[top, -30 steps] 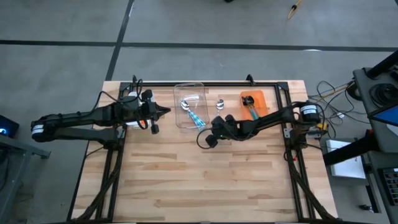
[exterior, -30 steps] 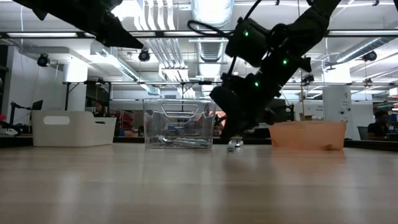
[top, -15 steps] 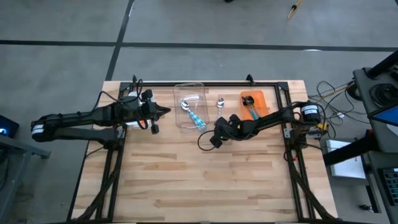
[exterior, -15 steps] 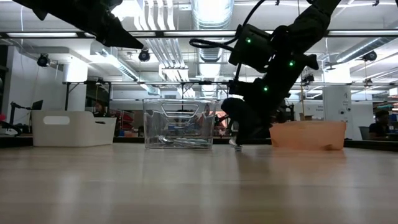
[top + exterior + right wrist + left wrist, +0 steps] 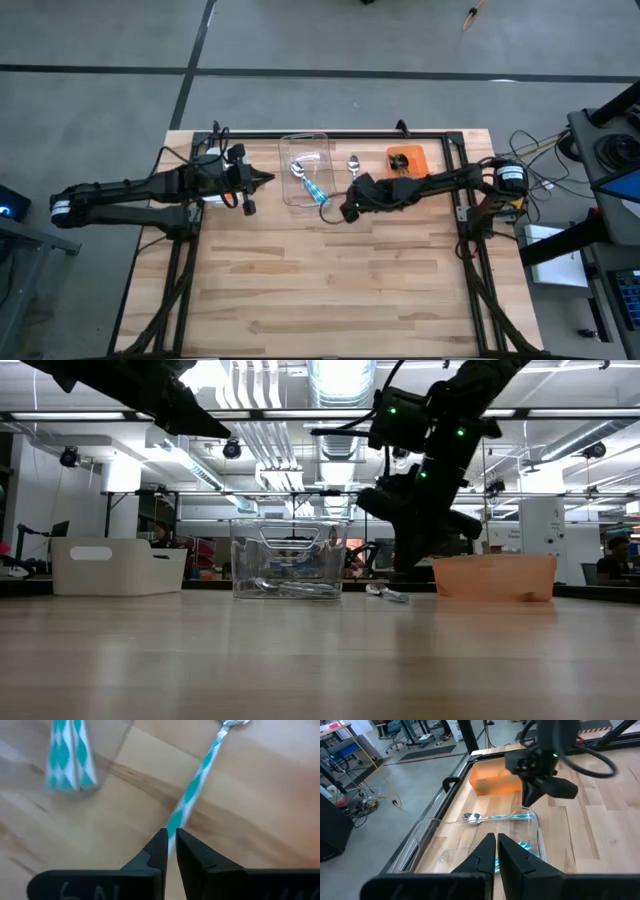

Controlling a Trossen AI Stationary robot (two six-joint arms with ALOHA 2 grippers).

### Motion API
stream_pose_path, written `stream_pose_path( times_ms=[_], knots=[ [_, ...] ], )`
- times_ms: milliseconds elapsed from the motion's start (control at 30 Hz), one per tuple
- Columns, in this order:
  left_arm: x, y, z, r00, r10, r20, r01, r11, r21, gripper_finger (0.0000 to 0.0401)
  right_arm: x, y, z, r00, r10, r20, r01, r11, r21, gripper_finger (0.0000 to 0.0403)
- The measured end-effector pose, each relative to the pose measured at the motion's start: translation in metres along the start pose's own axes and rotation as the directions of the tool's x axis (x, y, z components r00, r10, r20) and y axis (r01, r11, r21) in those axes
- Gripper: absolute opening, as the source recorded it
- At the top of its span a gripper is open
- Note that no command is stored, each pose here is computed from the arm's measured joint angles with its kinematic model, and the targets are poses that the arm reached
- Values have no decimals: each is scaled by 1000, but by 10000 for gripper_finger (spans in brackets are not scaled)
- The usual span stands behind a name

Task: Sort silverware by color (type)
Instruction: Put the blue patterned spoon into the transparent bin

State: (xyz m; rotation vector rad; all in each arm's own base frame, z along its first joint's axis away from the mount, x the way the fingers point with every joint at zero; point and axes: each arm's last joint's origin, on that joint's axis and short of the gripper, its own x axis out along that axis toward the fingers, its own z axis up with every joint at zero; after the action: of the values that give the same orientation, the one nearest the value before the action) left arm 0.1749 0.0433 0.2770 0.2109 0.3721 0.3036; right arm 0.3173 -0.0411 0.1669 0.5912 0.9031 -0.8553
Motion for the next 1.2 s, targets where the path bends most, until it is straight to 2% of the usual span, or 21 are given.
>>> stream_pose_path(
  times_ms=[133,267,633,833,1067,1200],
  knots=[
    [0,0,0,1000,0,0,0,1000,0,1,5,-4,17,997,58,-58,-49,988,147,28],
    [0,0,0,1000,0,0,0,1000,0,1,6,-7,30,997,61,-41,-51,976,212,28],
    [0,0,0,1000,0,0,0,1000,0,1,8,-8,33,998,52,-46,-42,979,198,29],
    [0,0,0,1000,0,-1,0,1000,0,1,20,-9,29,999,-23,-32,28,984,178,28],
    [0,0,0,1000,0,-1,0,1000,0,1,20,-6,29,999,6,-49,2,987,162,15],
    [0,0,0,1000,0,-1,0,1000,0,1,21,-5,28,996,37,-84,-21,982,187,38]
  ],
)
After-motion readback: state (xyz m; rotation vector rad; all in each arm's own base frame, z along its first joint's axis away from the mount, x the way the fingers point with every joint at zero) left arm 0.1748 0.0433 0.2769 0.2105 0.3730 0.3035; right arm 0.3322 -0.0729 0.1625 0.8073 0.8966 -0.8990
